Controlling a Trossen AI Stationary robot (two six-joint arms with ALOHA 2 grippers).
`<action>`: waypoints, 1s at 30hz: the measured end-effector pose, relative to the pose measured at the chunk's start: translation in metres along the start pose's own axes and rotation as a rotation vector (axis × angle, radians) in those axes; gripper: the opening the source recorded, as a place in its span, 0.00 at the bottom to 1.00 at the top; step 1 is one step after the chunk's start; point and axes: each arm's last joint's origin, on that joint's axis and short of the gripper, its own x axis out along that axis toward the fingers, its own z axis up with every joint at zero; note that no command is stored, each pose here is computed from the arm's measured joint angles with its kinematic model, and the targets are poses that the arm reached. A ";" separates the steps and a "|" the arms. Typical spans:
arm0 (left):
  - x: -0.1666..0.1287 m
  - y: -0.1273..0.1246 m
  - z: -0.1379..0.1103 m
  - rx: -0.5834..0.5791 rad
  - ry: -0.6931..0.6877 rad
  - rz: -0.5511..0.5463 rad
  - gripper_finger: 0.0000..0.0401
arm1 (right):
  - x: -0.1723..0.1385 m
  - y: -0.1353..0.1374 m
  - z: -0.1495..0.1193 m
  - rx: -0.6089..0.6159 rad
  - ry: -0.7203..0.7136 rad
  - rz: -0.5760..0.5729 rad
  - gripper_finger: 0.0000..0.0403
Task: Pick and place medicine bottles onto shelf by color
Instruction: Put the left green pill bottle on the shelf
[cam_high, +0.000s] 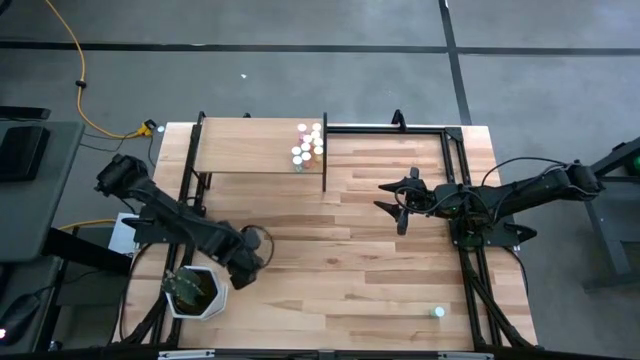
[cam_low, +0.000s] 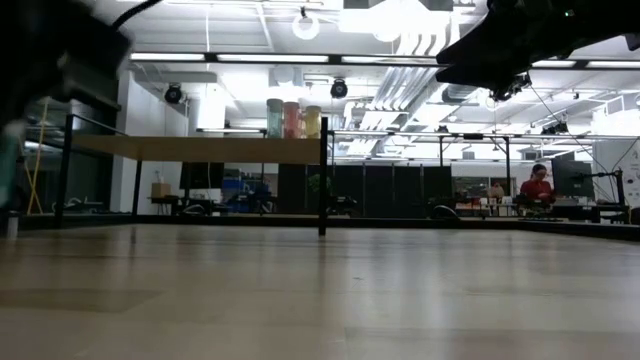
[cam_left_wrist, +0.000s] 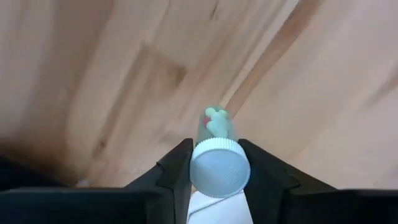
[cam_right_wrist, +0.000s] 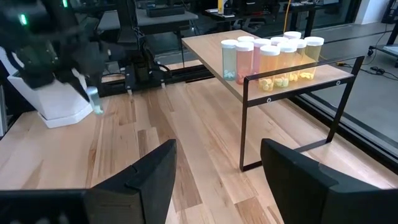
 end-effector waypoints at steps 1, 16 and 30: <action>-0.010 0.000 0.006 0.022 -0.013 -0.006 0.28 | 0.000 0.000 0.000 0.000 0.000 0.000 0.56; -0.209 0.088 0.105 -0.021 -0.572 0.082 0.27 | 0.000 0.000 0.000 -0.003 0.000 0.001 0.56; -0.143 0.180 0.219 -0.132 -0.296 0.204 0.28 | 0.000 0.000 0.000 -0.010 0.000 0.000 0.56</action>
